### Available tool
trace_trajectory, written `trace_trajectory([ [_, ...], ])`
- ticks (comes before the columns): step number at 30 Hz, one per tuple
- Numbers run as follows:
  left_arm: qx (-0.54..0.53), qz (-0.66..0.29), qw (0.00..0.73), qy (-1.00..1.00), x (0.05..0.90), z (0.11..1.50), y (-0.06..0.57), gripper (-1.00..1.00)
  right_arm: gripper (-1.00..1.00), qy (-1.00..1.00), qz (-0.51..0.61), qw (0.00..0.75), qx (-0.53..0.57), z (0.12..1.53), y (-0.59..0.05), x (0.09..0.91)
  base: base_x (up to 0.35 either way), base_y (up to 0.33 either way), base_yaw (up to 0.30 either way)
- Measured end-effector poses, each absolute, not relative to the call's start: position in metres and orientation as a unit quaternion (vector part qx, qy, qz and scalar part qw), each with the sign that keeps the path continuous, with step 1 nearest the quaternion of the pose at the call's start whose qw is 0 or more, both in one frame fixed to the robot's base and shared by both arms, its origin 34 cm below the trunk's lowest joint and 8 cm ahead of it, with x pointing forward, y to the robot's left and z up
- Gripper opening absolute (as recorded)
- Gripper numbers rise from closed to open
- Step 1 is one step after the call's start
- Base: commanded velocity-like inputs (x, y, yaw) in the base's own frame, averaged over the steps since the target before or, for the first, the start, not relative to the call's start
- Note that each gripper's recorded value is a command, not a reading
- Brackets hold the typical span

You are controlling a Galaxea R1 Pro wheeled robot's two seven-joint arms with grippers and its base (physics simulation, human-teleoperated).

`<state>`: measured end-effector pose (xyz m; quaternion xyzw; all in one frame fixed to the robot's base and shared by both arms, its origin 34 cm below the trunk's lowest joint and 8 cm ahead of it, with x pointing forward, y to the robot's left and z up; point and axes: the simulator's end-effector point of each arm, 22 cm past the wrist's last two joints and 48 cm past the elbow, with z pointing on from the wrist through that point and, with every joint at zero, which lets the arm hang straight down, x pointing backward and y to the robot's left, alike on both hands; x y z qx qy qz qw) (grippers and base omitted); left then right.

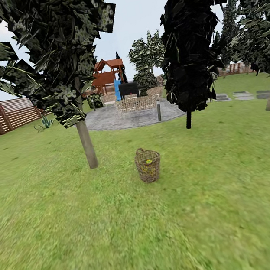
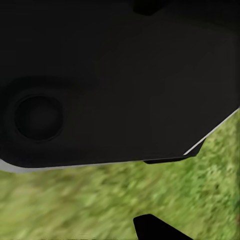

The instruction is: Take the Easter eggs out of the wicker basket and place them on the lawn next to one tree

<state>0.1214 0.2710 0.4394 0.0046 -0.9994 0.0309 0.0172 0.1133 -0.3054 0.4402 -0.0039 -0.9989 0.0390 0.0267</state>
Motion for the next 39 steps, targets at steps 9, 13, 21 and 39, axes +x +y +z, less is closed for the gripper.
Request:
trace_trajectory([
  [9, 0.005, 0.031, 0.017, -0.999, 0.1211, 0.4394, 0.2709, 1.00, 1.00, -0.999, 0.039, 0.027, -0.003, 0.4402, -0.3059, 0.1131, 0.000, 0.000, 0.000],
  [13, 0.005, 0.030, 0.017, -0.999, 0.1216, 0.4394, 0.2718, 1.00, 1.00, -0.999, 0.039, 0.027, -0.004, 0.4402, -0.3059, 0.1130, 0.000, 0.000, 0.000],
  [21, 0.005, 0.030, 0.017, -0.999, 0.1216, 0.4394, 0.2717, 1.00, 1.00, -0.999, 0.039, 0.027, -0.004, 0.4402, -0.3059, 0.1130, 0.000, 0.000, 0.000],
  [39, 0.005, 0.030, 0.017, -0.999, 0.1213, 0.4394, 0.2725, 1.00, 1.00, -0.999, 0.039, 0.027, -0.003, 0.4402, -0.3059, 0.1130, 0.000, 0.000, 0.000],
])
